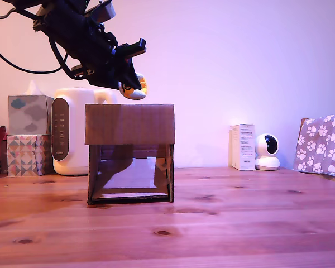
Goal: Drop the footbag into the cardboard dice tower
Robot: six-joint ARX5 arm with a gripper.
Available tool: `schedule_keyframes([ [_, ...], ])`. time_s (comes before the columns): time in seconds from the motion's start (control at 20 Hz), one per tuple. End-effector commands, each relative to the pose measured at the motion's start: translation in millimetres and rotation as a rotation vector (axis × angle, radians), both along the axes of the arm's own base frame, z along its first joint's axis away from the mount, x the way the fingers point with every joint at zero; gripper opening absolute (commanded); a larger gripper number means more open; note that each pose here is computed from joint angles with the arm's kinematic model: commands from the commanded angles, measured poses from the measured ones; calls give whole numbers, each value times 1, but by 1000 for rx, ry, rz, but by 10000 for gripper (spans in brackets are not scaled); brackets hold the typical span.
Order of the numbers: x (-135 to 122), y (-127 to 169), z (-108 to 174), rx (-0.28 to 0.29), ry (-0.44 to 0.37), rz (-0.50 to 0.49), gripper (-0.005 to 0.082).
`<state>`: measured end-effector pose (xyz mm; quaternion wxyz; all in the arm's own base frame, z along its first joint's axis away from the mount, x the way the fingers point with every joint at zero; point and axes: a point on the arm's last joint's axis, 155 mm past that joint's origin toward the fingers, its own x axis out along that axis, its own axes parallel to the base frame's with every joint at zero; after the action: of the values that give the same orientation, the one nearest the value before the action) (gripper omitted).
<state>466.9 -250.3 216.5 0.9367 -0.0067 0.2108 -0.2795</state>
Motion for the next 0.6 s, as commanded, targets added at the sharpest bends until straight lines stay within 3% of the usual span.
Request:
schedule_keyframes([
  [0.0, 4, -4, 6, -4, -17, -9, 198],
  [0.1, 1, -6, 6, -4, -1, -22, 625],
  [0.15, -1, -6, 4, 5, 21, -25, 795],
  [0.45, -12, -2, 22, 5, 22, -28, 658],
  [0.55, -20, 1, 28, 9, 32, -32, 517],
])
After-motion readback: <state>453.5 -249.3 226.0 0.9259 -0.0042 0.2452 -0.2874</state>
